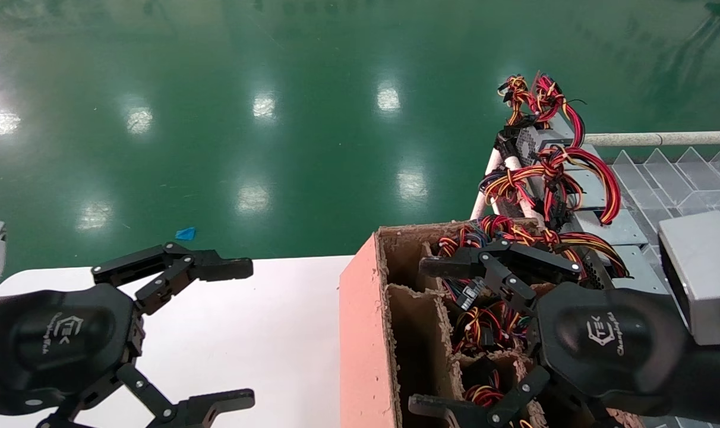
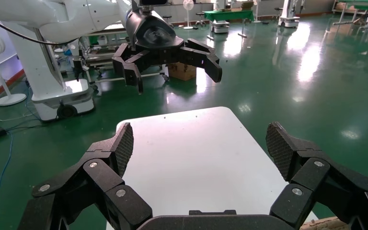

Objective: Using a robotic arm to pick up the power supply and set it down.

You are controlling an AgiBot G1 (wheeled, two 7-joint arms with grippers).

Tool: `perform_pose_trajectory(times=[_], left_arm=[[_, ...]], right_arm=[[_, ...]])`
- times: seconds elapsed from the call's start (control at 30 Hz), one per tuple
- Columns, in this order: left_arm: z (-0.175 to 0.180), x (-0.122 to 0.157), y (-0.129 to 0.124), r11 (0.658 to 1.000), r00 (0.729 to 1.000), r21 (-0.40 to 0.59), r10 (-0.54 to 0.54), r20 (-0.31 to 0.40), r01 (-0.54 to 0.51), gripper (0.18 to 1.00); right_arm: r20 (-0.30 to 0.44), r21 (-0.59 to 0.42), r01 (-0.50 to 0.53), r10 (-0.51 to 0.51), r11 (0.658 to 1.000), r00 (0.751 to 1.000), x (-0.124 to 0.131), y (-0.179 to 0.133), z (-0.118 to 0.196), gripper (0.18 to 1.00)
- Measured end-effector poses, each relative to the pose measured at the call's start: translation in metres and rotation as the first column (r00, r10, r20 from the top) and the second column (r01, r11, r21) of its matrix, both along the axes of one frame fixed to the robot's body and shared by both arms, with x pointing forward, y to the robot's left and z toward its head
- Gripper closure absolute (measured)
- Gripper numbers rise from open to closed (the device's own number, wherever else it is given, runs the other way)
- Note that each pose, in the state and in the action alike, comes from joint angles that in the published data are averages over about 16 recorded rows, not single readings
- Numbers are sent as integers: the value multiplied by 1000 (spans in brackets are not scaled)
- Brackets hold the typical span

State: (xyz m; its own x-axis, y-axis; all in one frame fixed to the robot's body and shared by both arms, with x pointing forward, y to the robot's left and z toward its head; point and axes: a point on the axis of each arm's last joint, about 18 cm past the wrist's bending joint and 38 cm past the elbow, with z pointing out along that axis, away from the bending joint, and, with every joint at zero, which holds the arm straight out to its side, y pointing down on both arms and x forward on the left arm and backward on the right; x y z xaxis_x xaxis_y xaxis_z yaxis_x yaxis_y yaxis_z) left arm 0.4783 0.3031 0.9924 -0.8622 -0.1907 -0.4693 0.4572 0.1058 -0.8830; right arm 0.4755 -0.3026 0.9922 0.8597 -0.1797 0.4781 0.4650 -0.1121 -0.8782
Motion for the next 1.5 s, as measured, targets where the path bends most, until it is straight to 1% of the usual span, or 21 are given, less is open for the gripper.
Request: perform_pose_trajectory(times=[0.9, 1.03, 1.13, 1.27, 1.4, 1.5], left_arm=[[0, 0, 0, 1000, 1000, 0, 0, 0, 0, 185], [0, 0, 0, 1000, 1000, 0, 0, 0, 0, 187], [0, 0, 0, 1000, 1000, 0, 0, 0, 0, 195], [0, 0, 0, 1000, 1000, 0, 0, 0, 0, 212], [0, 0, 0, 1000, 1000, 0, 0, 0, 0, 244], [0, 0, 0, 1000, 1000, 0, 0, 0, 0, 281]], right_arm=[[0, -1, 1, -1, 1000, 1000, 0, 0, 0, 179], [-3, -8, 16, -16, 1000, 1000, 2, -2, -1, 179], [-10, -28, 52, -52, 998, 999, 5, -8, -3, 179], [-20, -85, 132, -135, 988, 991, 13, -19, -9, 179], [-29, -152, 227, -234, 962, 972, 22, -35, -16, 179], [-32, -204, 299, -312, 932, 950, 28, -49, -22, 179]])
